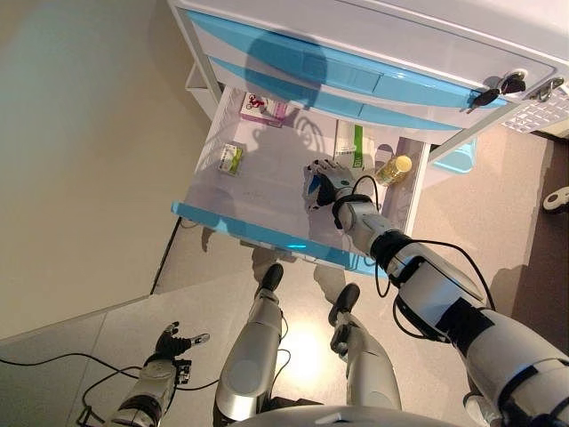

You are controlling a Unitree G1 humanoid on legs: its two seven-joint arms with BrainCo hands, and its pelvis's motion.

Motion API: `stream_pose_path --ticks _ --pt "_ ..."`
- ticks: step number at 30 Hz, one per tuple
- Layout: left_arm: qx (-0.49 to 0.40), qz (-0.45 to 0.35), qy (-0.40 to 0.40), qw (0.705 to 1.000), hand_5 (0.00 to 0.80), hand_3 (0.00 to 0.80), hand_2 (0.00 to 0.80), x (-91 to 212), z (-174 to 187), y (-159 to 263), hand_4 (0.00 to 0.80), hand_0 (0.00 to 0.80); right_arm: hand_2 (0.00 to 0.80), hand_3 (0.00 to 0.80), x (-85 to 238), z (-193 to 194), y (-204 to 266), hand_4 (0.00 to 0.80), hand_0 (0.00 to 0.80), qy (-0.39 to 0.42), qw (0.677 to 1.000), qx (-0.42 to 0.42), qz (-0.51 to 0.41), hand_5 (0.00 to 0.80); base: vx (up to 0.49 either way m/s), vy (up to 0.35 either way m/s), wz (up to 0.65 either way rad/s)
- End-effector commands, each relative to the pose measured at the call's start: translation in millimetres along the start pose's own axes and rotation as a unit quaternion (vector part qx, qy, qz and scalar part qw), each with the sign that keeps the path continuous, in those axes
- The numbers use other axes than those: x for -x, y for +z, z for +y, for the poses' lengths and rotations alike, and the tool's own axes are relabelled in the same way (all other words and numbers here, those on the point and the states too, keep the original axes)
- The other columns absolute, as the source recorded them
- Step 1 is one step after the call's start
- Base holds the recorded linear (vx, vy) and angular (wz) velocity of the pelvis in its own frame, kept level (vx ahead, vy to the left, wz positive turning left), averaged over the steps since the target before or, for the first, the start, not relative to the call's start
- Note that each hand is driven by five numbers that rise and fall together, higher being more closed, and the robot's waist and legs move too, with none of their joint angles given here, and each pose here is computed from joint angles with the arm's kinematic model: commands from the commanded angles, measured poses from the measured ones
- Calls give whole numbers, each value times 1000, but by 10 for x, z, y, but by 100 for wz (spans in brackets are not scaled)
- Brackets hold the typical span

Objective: Open the drawer and pick up the medicine

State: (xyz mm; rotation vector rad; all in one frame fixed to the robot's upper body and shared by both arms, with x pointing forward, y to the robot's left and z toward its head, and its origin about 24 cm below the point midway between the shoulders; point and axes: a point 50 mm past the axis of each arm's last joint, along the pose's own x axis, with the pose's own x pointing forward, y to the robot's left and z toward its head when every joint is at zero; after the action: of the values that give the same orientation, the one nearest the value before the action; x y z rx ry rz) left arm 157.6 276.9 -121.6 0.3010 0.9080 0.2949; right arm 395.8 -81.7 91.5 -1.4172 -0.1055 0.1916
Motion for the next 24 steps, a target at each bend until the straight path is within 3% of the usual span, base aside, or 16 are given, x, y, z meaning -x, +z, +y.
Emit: stream_pose_path --ticks 1,10,11,12,13,14,24 --pt "11 9 14 1000 0 0 0 8 62 -56 0 0 0 0 0 24 -8 0 0 9 1000 18 0 0 0 0 0" --pt "13 13 15 1000 0 0 0 9 62 -70 0 0 0 0 9 53 -13 0 0 14 1000 16 2 0 0 0 0" --pt "12 13 15 1000 0 0 0 10 56 -74 0 0 326 326 16 71 -17 326 326 16 1000 15 3 326 0 0 0" --pt "12 13 15 1000 0 0 0 9 57 -72 0 0 458 458 16 73 -15 458 458 16 1000 14 4 458 0 0 0" --pt "12 13 15 1000 0 0 0 9 57 -72 0 0 505 505 16 73 -15 505 505 16 1000 14 4 505 0 0 0" --pt "12 13 15 1000 0 0 0 9 59 -71 0 0 800 800 21 86 -27 800 800 19 1000 15 6 800 0 0 0" --pt "12 18 16 1000 0 0 0 12 72 -94 0 0 800 800 38 132 -51 800 800 26 1000 13 11 800 0 0 0"
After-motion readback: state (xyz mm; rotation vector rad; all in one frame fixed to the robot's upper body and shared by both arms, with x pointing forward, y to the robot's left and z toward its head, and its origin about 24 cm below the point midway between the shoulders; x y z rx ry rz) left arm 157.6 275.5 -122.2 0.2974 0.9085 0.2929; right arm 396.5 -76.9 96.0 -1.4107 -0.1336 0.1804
